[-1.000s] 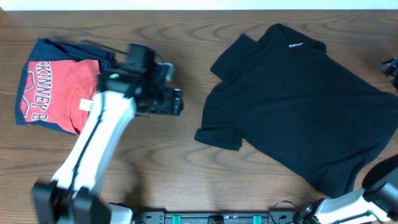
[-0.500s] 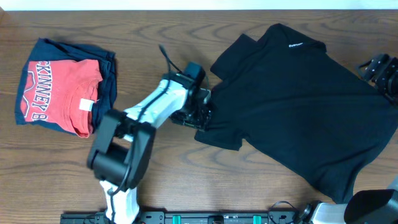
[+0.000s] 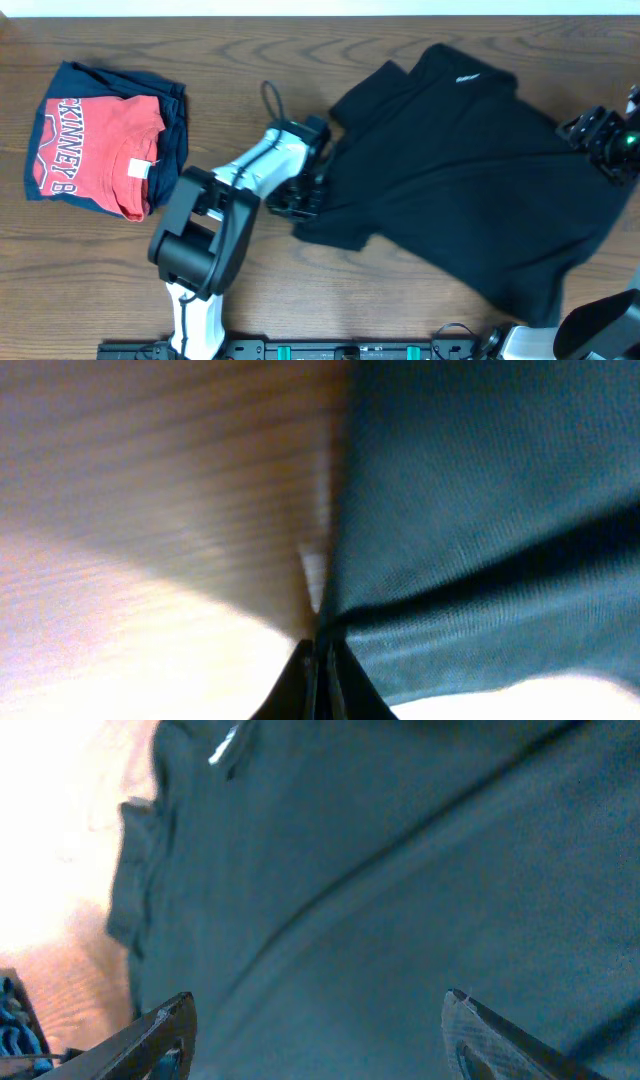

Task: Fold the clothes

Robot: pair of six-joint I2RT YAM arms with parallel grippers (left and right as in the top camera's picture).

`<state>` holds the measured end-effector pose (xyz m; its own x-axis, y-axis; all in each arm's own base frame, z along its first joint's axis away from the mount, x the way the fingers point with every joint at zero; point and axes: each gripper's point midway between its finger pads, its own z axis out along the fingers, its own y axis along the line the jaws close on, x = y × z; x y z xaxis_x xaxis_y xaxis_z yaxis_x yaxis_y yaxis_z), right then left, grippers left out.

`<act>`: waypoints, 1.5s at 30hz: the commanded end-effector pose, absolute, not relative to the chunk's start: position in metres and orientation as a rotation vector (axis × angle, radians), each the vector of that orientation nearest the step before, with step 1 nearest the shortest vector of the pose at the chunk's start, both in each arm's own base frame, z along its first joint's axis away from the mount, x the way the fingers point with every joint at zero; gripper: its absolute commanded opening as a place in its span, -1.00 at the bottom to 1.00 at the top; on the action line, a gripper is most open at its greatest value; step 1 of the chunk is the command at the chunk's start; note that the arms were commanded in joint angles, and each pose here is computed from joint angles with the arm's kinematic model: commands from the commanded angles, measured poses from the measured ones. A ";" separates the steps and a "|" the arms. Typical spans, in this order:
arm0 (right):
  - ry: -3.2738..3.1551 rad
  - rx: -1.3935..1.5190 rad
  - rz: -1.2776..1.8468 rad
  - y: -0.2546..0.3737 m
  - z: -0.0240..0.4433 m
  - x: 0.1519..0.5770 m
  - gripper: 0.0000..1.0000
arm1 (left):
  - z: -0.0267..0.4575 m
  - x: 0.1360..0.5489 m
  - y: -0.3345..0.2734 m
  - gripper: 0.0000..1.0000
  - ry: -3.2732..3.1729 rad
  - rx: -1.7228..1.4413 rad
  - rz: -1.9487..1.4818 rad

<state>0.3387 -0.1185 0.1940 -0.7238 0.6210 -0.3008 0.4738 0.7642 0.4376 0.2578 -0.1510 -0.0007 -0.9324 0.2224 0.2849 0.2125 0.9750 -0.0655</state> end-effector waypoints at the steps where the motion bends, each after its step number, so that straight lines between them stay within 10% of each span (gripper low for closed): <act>1: 2.572 0.875 0.494 -0.110 0.166 0.332 0.52 | 0.003 0.267 -0.089 -0.88 -2.842 -0.031 -0.237; 12: 2.679 1.311 0.181 -0.121 0.051 0.265 0.45 | 0.041 0.267 -0.063 -0.85 -2.868 0.178 -0.134; 23: 2.628 1.525 -0.001 -0.122 -0.009 0.219 0.38 | 0.091 0.280 -0.066 -0.07 -3.071 0.134 -0.047; 29: 2.534 1.538 -0.083 -0.135 -0.018 0.223 -0.56 | 0.100 0.285 -0.067 -0.06 -3.125 0.137 -0.023; 34: 2.401 1.648 -0.244 -0.163 -0.030 0.217 -0.78 | 0.100 0.285 -0.068 -0.06 -3.125 0.137 -0.023; 36: 2.349 1.645 -0.230 -0.172 -0.035 0.228 -0.72 | 0.100 0.286 -0.068 -0.06 -3.129 0.138 -0.021; 40: 2.391 1.427 0.024 -0.161 -0.032 0.268 0.12 | 0.100 0.290 -0.070 -0.06 -3.142 0.137 -0.004; 45: 2.383 1.171 0.251 -0.145 0.016 0.308 0.22 | 0.106 0.310 -0.111 -0.06 -3.200 -0.060 0.350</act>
